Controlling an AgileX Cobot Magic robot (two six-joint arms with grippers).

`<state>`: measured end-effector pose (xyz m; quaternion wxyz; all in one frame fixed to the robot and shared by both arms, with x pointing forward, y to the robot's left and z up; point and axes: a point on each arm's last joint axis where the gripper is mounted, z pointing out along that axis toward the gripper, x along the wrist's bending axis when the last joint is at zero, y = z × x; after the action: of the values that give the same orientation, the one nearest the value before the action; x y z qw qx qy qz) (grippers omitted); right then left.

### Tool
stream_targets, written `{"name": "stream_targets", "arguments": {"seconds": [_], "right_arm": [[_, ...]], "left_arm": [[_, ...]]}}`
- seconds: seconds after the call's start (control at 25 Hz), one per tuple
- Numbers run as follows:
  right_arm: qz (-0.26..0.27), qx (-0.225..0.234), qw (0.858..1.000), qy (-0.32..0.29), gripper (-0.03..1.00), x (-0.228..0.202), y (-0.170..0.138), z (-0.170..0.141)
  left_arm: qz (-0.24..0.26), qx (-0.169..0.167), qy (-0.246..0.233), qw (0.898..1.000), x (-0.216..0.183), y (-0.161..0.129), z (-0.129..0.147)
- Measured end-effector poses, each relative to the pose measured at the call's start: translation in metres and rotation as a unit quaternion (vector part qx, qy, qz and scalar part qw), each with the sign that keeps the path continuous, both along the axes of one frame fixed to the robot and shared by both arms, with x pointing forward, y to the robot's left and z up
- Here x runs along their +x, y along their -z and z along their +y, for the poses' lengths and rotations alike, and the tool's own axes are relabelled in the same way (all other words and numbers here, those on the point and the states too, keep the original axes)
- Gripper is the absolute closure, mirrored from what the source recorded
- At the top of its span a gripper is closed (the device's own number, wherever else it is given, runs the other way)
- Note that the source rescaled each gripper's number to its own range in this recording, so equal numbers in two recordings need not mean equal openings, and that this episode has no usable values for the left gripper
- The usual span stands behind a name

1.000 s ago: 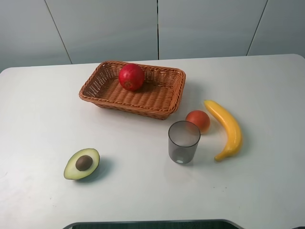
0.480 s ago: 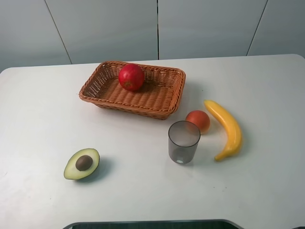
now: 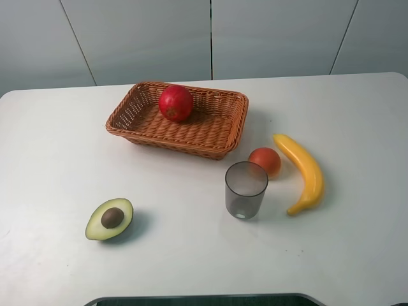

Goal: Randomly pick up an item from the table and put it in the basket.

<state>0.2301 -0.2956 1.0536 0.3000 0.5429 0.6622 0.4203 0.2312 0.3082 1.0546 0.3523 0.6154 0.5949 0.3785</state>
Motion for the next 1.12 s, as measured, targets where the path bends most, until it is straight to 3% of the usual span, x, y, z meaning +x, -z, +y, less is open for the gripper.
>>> {"name": "stream_targets", "arguments": {"seconds": [0.32,0.76,1.12], "right_arm": [[0.000,0.000,1.000,0.023,-0.03,0.0001,0.0000,0.0007],[0.000,-0.004,0.986,0.165,-0.03,0.0020,0.0000,0.0030],[0.000,-0.004,0.985,0.174,-0.03,0.0021,0.0000,0.0031]], "left_arm": [[0.000,-0.001,0.000,1.000,0.0000,0.0000,0.0000],[0.000,-0.001,0.000,1.000,0.0000,0.0000,0.0000],[0.000,-0.001,0.000,1.000,0.0000,0.0000,0.0000]]}}
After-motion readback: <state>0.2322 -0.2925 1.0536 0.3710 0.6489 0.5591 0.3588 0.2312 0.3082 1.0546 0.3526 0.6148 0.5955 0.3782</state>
